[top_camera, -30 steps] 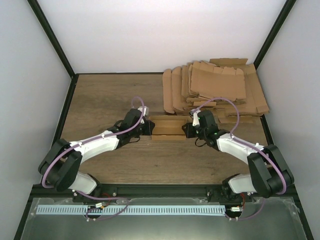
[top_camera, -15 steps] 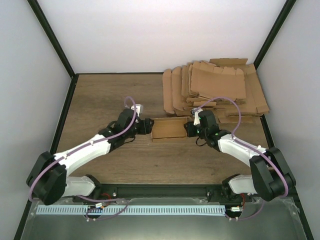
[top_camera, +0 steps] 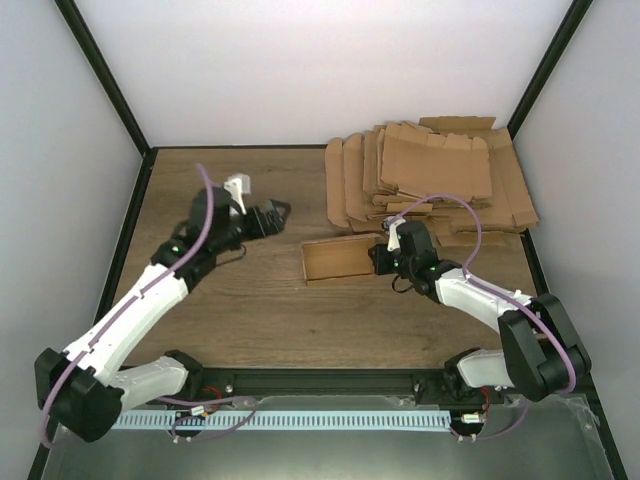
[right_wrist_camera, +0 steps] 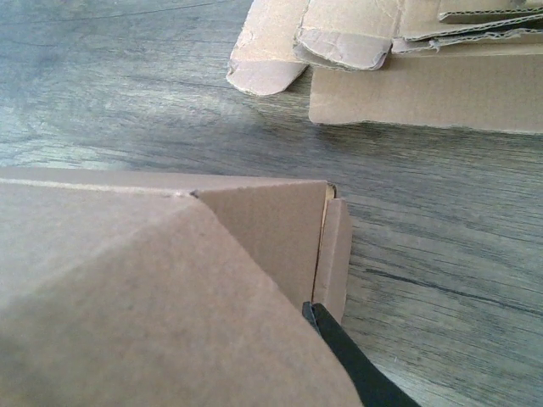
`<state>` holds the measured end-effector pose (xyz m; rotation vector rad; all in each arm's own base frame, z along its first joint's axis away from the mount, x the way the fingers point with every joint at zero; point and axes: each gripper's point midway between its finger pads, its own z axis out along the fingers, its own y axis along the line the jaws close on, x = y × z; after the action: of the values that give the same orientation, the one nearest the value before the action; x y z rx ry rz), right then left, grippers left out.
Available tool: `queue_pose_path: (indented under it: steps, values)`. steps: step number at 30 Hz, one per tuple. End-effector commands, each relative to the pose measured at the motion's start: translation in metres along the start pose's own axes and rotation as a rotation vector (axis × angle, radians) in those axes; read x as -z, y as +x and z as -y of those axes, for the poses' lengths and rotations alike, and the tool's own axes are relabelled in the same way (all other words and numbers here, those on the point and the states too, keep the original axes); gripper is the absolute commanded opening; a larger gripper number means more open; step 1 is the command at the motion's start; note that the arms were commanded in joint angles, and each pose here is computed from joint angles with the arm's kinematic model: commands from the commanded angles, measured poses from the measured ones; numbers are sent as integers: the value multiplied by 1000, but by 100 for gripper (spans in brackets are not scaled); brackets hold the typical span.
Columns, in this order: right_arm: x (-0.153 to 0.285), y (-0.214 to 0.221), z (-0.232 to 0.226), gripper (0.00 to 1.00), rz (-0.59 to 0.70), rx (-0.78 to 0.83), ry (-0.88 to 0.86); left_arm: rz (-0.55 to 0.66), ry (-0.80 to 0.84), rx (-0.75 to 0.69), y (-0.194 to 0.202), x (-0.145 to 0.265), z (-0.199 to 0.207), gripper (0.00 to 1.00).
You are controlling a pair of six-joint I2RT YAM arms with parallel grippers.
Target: Fold the paper box
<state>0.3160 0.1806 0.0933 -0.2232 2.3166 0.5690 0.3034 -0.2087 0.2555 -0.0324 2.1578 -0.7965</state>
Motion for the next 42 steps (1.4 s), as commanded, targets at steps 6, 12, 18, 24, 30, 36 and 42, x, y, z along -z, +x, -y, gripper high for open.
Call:
queue_pose_path:
  steps: [6,12,18,24,30,36,42]
  values:
    - [0,2,-3,19,-3,14,-4,-190,232,268,-15,-32,-18,100]
    - [1,5,-3,20,-8,11,-6,-289,282,319,12,-60,-27,93]
    - [2,4,-7,27,-14,15,-27,-399,337,365,39,-76,-24,93]
    - [5,3,-8,28,-10,24,-30,-448,352,364,52,-85,-19,82]
    - [4,8,-8,28,-23,27,-36,-512,354,394,73,-92,-23,65]
    - [4,14,-7,28,-31,18,-37,-580,355,409,99,-98,-20,61]
    - [6,15,-7,31,-33,12,-41,-581,332,427,115,-104,-22,57]
